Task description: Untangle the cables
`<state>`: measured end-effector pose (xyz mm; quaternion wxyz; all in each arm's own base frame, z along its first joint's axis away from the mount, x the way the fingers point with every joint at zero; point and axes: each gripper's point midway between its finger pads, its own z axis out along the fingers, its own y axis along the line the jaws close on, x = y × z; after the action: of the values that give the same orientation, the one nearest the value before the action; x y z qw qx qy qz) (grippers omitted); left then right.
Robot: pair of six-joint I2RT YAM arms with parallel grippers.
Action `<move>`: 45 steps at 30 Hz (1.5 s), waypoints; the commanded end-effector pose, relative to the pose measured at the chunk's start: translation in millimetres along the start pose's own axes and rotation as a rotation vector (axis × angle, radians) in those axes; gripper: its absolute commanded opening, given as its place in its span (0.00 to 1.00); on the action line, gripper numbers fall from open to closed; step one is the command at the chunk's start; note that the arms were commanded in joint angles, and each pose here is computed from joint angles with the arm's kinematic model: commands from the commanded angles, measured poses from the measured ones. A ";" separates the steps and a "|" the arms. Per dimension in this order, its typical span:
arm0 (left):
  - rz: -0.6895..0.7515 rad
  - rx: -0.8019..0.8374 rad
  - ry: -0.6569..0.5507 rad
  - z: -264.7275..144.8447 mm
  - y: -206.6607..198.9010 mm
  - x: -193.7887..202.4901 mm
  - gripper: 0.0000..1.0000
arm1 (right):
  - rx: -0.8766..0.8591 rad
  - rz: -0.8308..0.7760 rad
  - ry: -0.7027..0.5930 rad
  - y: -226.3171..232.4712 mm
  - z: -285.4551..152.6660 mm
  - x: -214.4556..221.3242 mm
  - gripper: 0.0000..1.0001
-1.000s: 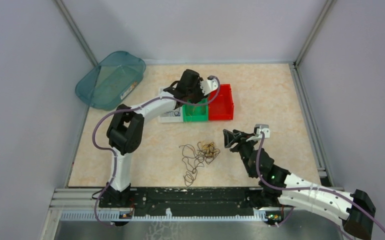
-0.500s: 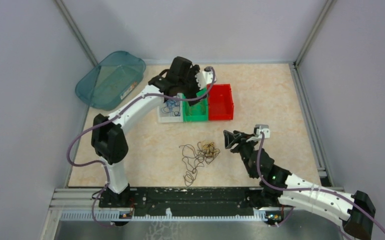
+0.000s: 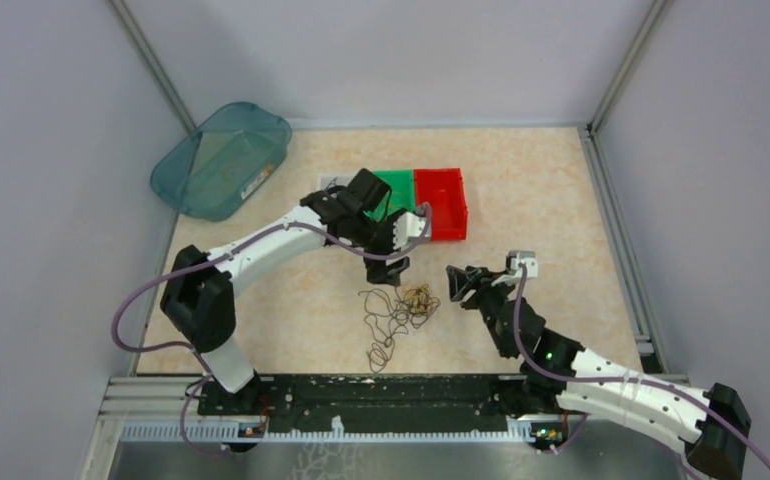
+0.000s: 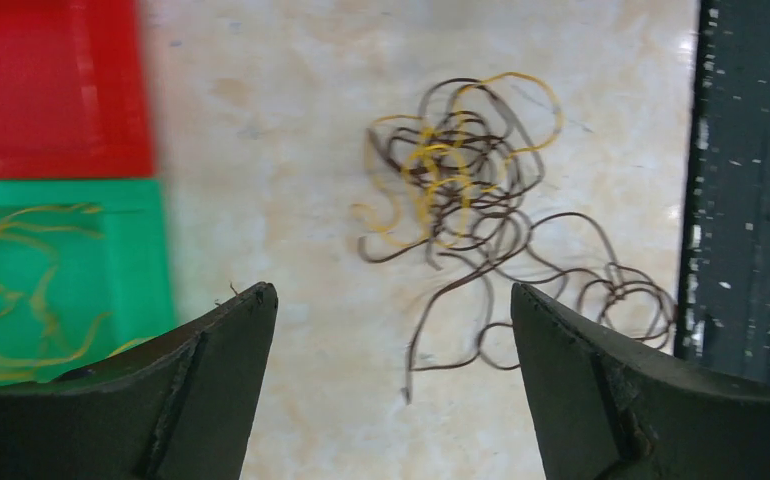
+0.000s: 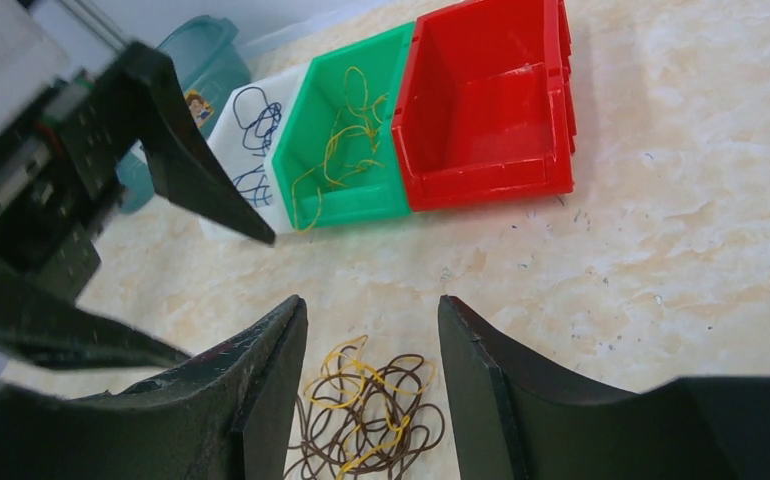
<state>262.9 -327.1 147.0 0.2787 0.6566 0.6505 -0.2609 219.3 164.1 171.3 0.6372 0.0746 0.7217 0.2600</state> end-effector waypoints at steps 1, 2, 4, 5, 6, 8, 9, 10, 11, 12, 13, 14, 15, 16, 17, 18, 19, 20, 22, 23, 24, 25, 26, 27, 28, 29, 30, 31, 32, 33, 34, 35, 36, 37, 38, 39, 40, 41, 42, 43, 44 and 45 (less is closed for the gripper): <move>-0.021 0.139 -0.032 21.3 -38.9 -5.7 0.90 | 0.010 0.044 -0.010 -3.2 -2.3 -3.2 0.51; -0.027 0.152 -0.031 27.6 -43.7 -7.3 0.89 | 0.017 0.042 -0.010 -5.7 -3.1 -2.4 0.51; -0.028 0.164 -0.027 38.4 -49.6 -9.3 0.87 | 0.028 0.046 -0.013 -9.2 -4.4 -2.7 0.50; -0.028 0.167 -0.028 43.2 -51.5 -10.7 0.86 | 0.033 0.044 -0.012 -10.8 -5.1 -2.5 0.50; -0.026 0.169 -0.028 47.2 -52.8 -11.9 0.85 | 0.036 0.044 -0.012 -11.9 -5.7 -2.8 0.50; -0.029 0.175 -0.025 53.9 -54.6 -13.5 0.84 | 0.044 0.038 -0.010 -14.0 -6.8 -2.9 0.50; -0.028 0.175 -0.022 57.1 -54.4 -13.6 0.83 | 0.047 0.039 -0.011 -14.7 -7.2 -3.6 0.50; -0.025 0.172 -0.017 59.8 -54.0 -13.4 0.82 | 0.049 0.037 -0.011 -15.5 -7.6 -3.9 0.50; -0.019 0.170 -0.013 62.2 -53.7 -13.0 0.81 | 0.050 0.040 -0.013 -15.9 -7.9 -4.5 0.50; -0.010 0.171 -0.009 64.5 -53.2 -12.3 0.81 | 0.050 0.041 -0.014 -16.4 -8.4 -4.6 0.50; 0.000 0.172 -0.006 66.3 -53.3 -11.8 0.80 | 0.049 0.046 -0.016 -16.3 -8.6 -5.3 0.50; 0.016 0.172 -0.002 68.5 -51.6 -11.1 0.80 | 0.049 0.049 -0.018 -16.4 -8.9 -5.7 0.50; 0.032 0.172 0.000 70.2 -50.6 -10.7 0.79 | 0.048 0.051 -0.019 -16.4 -9.1 -6.2 0.50; 0.044 0.171 0.002 71.7 -49.3 -10.2 0.76 | 0.049 0.052 -0.018 -16.7 -9.2 -5.8 0.49; 0.059 0.172 0.000 73.3 -47.6 -10.4 0.75 | 0.052 0.051 -0.017 -17.4 -9.2 -5.4 0.49; 0.070 0.173 0.000 74.9 -46.7 -10.5 0.72 | 0.052 0.052 -0.017 -17.3 -9.3 -5.3 0.49; 0.081 0.176 -0.001 76.6 -46.0 -10.7 0.69 | 0.052 0.054 -0.017 -17.2 -9.2 -5.3 0.49; 0.089 0.179 -0.001 78.1 -45.3 -10.8 0.66 | 0.051 0.054 -0.017 -16.9 -9.2 -5.8 0.49; 0.096 0.188 0.002 80.8 -45.3 -10.3 0.60 | 0.052 0.055 -0.019 -16.9 -9.4 -6.5 0.49; 0.095 0.190 0.001 81.5 -44.6 -10.6 0.54 | 0.053 0.054 -0.018 -17.0 -9.4 -6.5 0.49; 0.093 0.191 0.002 82.3 -44.5 -10.4 0.50 | 0.052 0.055 -0.018 -16.8 -9.5 -7.1 0.49; 0.092 0.191 0.005 83.3 -44.3 -9.6 0.46 | 0.053 0.055 -0.019 -16.8 -9.7 -7.4 0.49; 0.092 0.188 0.009 83.5 -43.5 -8.6 0.42 | 0.053 0.055 -0.020 -16.9 -9.8 -8.0 0.49; 0.094 0.183 0.011 83.6 -42.5 -8.1 0.39 | 0.052 0.056 -0.021 -16.6 -9.9 -8.4 0.49; 0.093 0.180 0.015 83.5 -42.1 -7.5 0.35 | 0.051 0.057 -0.022 -16.6 -10.2 -8.9 0.49; 0.093 0.175 0.022 83.6 -41.5 -6.0 0.32 | 0.050 0.059 -0.024 -16.5 -10.4 -9.6 0.49; 0.094 0.171 0.027 83.6 -40.8 -4.0 0.29 | 0.051 0.061 -0.025 -16.6 -10.7 -10.1 0.48; 0.098 0.164 0.034 83.6 -40.0 -2.5 0.26 | 0.052 0.061 -0.026 -17.0 -10.9 -10.6 0.48; 0.100 0.157 0.040 83.0 -38.6 -1.2 0.24 | 0.053 0.062 -0.028 -17.6 -11.2 -10.7 0.48; 0.103 0.147 0.046 82.7 -37.1 -0.5 0.21 | 0.053 0.063 -0.029 -17.8 -11.5 -10.9 0.48; 0.106 0.133 0.050 81.9 -34.8 -0.2 0.17 | 0.054 0.063 -0.030 -18.4 -11.6 -10.8 0.48; 0.112 0.111 0.054 80.7 -30.7 -0.7 0.15 | 0.053 0.064 -0.031 -18.6 -11.8 -10.9 0.48; 0.117 0.089 0.057 79.7 -26.7 -0.9 0.13 | 0.054 0.066 -0.032 -19.1 -12.0 -10.8 0.48; 0.122 0.070 0.063 79.0 -23.6 -0.1 0.11 | 0.053 0.069 -0.032 -19.1 -12.1 -10.4 0.48; 0.127 0.059 0.066 78.0 -21.7 0.4 0.09 | 0.053 0.071 -0.032 -19.0 -12.0 -10.1 0.48; 0.130 0.049 0.069 77.5 -20.5 1.4 0.07 | 0.054 0.070 -0.032 -19.5 -12.0 -9.7 0.48; 0.130 0.038 0.072 77.0 -19.1 2.0 0.03 | 0.052 0.072 -0.030 -19.1 -12.0 -9.4 0.48; 0.130 0.024 0.074 76.6 -17.2 2.6 0.00 | 0.051 0.071 -0.029 -19.0 -12.1 -9.2 0.48; 0.130 0.005 0.077 76.0 -14.5 3.2 0.00 | 0.051 0.070 -0.028 -19.1 -12.1 -8.9 0.48; 0.129 -0.015 0.078 74.8 -11.4 3.5 0.00 | 0.051 0.068 -0.027 -19.1 -12.1 -8.6 0.48; 0.126 -0.029 0.082 73.1 -10.1 3.5 0.00 | 0.050 0.067 -0.026 -18.9 -12.2 -8.4 0.49; 0.120 -0.045 0.083 69.5 -8.5 2.4 0.00 | 0.046 0.064 -0.025 -18.2 -12.2 -8.8 0.50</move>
<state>245.8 -375.4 78.4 0.2439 0.7057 0.6243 -0.2297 212.0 143.4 164.8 0.6304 0.1070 0.7245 0.2575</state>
